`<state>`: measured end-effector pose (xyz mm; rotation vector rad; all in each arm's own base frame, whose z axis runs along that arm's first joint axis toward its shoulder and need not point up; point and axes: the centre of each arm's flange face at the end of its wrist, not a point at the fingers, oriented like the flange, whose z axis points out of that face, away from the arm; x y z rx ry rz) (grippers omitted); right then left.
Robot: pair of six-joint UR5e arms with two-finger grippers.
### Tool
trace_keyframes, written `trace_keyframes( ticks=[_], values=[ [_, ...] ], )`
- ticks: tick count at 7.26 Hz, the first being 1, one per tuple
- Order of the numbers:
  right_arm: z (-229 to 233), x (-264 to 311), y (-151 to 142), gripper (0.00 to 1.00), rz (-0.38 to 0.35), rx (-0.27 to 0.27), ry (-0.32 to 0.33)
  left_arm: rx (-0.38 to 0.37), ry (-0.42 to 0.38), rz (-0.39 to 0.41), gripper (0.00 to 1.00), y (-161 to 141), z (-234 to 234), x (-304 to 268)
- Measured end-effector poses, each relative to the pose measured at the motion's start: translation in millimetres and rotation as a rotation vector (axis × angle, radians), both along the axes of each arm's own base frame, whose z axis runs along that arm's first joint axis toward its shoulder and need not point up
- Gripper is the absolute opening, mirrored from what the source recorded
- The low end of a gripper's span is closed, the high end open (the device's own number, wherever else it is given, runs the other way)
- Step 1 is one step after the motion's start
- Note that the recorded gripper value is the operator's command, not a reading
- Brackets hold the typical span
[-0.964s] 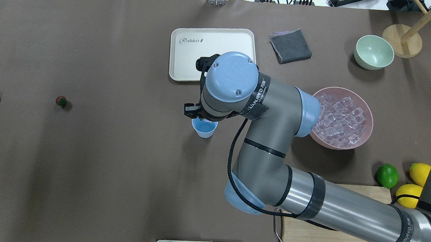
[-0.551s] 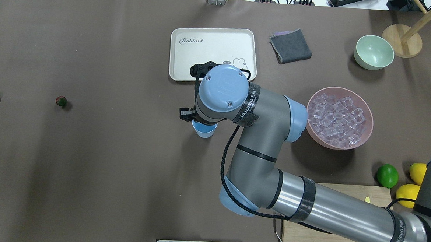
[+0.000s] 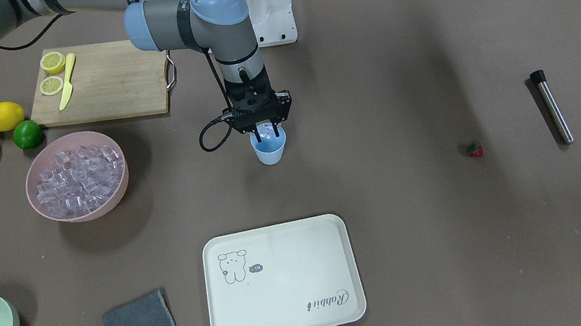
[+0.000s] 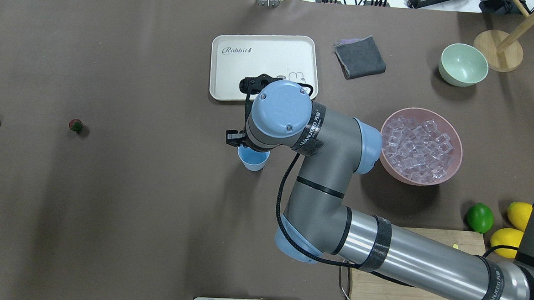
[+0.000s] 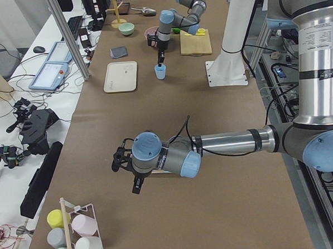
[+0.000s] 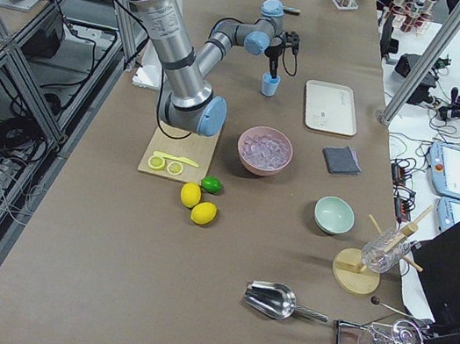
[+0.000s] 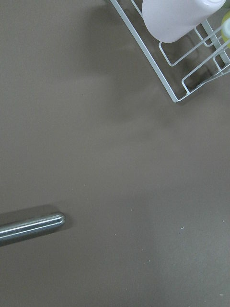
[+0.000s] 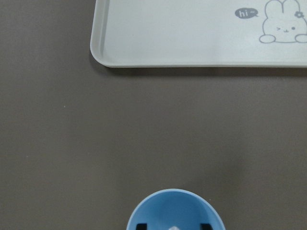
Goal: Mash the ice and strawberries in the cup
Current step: 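Open the right gripper to drop the ice cube into the cup, then move the right gripper back and lower it into the ice bowl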
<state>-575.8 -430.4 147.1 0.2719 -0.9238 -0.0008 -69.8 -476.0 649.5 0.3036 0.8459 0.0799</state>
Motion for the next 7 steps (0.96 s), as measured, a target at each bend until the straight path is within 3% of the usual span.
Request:
trace_keyframes(
  ticks=[4, 7],
  values=[
    [20, 29, -11, 0.75, 0.015, 0.003, -0.026, 0.005, 0.0, 0.001, 0.98, -1, -2, 1],
    [57, 114, -47, 0.75, -0.042, -0.006, 0.032, 0.006, 0.001, 0.001, 0.98, -1, -4, 1]
  ],
)
